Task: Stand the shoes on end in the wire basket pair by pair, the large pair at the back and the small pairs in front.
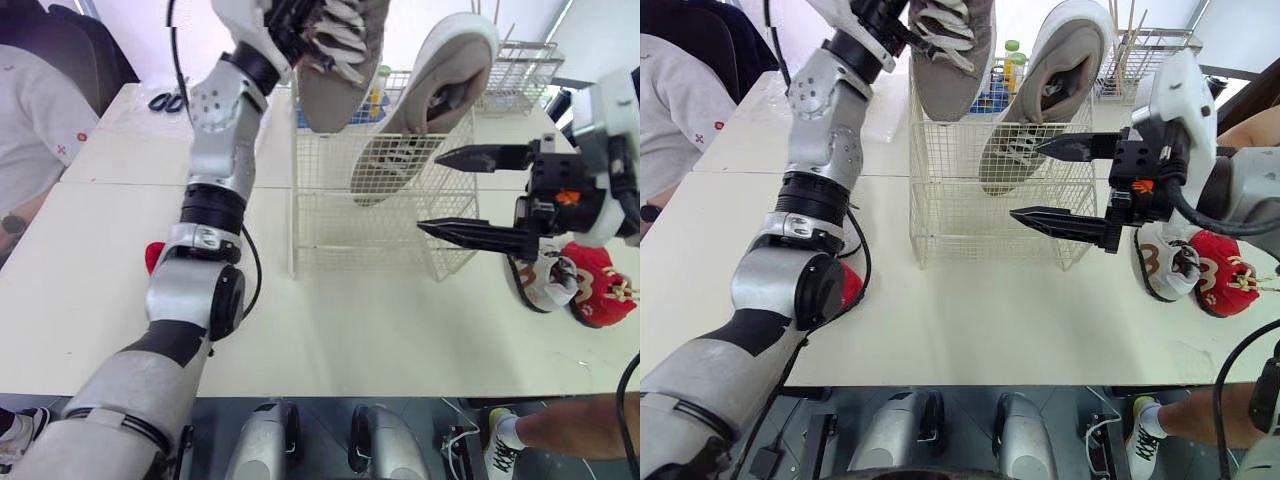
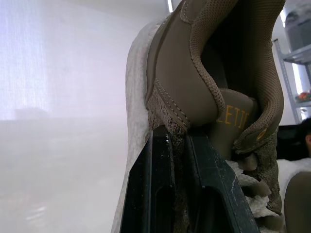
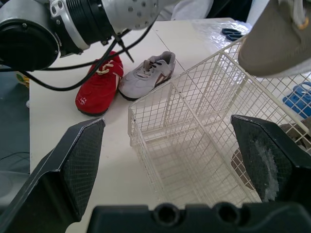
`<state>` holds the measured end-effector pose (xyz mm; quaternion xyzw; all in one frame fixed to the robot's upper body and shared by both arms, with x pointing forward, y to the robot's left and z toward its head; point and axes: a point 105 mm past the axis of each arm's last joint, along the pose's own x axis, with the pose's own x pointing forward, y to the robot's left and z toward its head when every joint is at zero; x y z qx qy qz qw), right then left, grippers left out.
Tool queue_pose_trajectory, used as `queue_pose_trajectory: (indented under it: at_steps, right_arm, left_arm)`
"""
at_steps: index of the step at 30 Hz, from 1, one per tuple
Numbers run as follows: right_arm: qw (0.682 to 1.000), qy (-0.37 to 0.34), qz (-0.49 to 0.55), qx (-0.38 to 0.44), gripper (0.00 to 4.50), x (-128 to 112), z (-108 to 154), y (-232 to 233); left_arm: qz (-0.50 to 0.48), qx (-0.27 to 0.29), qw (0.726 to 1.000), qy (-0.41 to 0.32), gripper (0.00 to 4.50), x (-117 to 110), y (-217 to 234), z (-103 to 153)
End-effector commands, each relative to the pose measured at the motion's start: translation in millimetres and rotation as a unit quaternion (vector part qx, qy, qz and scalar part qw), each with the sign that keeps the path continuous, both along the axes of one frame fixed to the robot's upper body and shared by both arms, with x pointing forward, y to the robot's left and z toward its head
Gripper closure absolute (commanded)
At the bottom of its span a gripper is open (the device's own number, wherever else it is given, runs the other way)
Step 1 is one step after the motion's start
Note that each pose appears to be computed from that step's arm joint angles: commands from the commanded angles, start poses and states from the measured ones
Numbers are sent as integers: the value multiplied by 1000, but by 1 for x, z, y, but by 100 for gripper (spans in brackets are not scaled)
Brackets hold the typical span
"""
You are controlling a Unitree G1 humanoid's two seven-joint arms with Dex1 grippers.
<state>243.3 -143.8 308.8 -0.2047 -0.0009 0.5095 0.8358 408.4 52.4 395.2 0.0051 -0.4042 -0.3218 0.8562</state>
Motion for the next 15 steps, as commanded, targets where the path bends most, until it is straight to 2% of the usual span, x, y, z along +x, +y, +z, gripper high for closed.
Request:
queue_pose_trajectory:
  at_steps: [1,4,6,10,15]
  right_arm:
    - [1000,-24,-11,-1,0,-7,12,-1]
    - [1000,-24,-13,1,0,-9,14,0]
    - [1000,-23,-14,2,0,-8,14,1]
    - [1000,-21,-12,6,0,-6,13,2]
    - [1000,-18,8,15,0,2,11,5]
  left_arm:
    - [-8,-18,998,-59,446,-16,-10,28]
    - [-8,-20,999,-35,446,-8,-16,11]
    - [-13,-44,999,-6,446,-3,-16,0]
    - [-2,-45,999,10,446,-2,-16,-18]
    - [14,-54,997,60,446,-5,-10,-53]
